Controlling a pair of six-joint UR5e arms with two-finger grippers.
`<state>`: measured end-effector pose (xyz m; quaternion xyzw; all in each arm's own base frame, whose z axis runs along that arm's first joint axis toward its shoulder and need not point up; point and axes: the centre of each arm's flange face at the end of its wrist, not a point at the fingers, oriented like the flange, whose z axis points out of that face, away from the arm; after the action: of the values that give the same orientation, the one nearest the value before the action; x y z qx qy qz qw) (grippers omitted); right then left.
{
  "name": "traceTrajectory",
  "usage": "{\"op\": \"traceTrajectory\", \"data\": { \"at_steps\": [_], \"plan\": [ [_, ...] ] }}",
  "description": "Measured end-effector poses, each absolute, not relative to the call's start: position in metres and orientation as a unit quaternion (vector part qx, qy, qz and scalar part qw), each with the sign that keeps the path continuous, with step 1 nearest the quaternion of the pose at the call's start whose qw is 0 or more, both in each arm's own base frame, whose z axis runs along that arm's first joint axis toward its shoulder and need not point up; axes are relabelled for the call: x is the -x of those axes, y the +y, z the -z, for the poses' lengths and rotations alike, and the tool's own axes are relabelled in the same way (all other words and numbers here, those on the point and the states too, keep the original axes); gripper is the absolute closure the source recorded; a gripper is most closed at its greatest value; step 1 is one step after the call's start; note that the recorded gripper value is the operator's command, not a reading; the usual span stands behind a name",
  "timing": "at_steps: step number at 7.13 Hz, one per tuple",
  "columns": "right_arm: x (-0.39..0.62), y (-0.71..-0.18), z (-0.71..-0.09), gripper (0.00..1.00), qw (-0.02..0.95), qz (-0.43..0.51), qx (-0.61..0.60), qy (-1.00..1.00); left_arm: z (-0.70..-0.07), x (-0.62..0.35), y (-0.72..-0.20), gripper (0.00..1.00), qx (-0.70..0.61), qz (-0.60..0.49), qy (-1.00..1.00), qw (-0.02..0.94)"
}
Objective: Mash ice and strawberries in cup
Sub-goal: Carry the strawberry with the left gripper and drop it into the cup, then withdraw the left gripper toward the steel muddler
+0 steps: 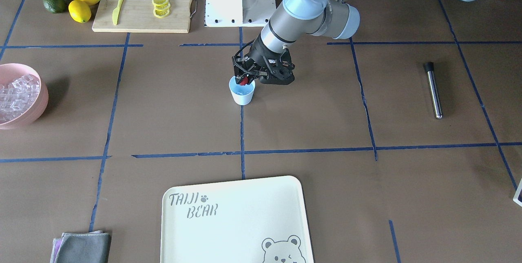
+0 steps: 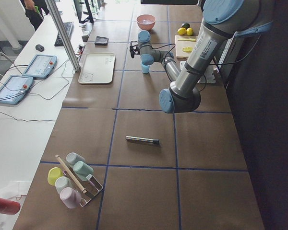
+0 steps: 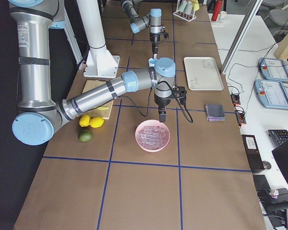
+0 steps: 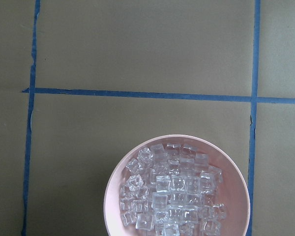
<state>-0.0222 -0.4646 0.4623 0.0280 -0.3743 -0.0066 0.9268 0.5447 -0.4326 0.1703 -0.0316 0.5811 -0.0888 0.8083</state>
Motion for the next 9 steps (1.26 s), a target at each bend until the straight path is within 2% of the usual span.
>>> {"op": "traceTrajectory", "data": {
  "at_steps": [1, 2, 4, 6, 7, 9],
  "plan": [
    [0.022, -0.465, -0.462, 0.00, 0.927, 0.007, -0.028, -0.375, -0.169, -0.546, -0.432, 0.27, 0.030, 0.089, 0.581, 0.808],
    [0.022, -0.465, -0.462, 0.00, 0.927, 0.007, -0.028, -0.375, -0.169, -0.546, -0.432, 0.25, 0.029, 0.088, 0.582, 0.808],
    [0.022, -0.465, -0.461, 0.00, 0.927, 0.007, -0.029, -0.375, -0.169, -0.541, -0.435, 0.25, 0.027, 0.088, 0.583, 0.807],
    [0.022, -0.464, -0.465, 0.00, 0.927, 0.006, -0.026, -0.374, -0.195, -0.482, -0.459, 0.25, 0.032, 0.075, 0.586, 0.806],
    [0.021, -0.462, -0.468, 0.00, 0.927, 0.007, -0.024, -0.373, -0.226, -0.429, -0.478, 0.25, 0.026, 0.047, 0.585, 0.809],
    [0.018, -0.456, -0.475, 0.00, 0.928, 0.012, -0.020, -0.372, -0.327, -0.329, -0.505, 0.24, -0.010, -0.022, 0.560, 0.828]
  ]
}}
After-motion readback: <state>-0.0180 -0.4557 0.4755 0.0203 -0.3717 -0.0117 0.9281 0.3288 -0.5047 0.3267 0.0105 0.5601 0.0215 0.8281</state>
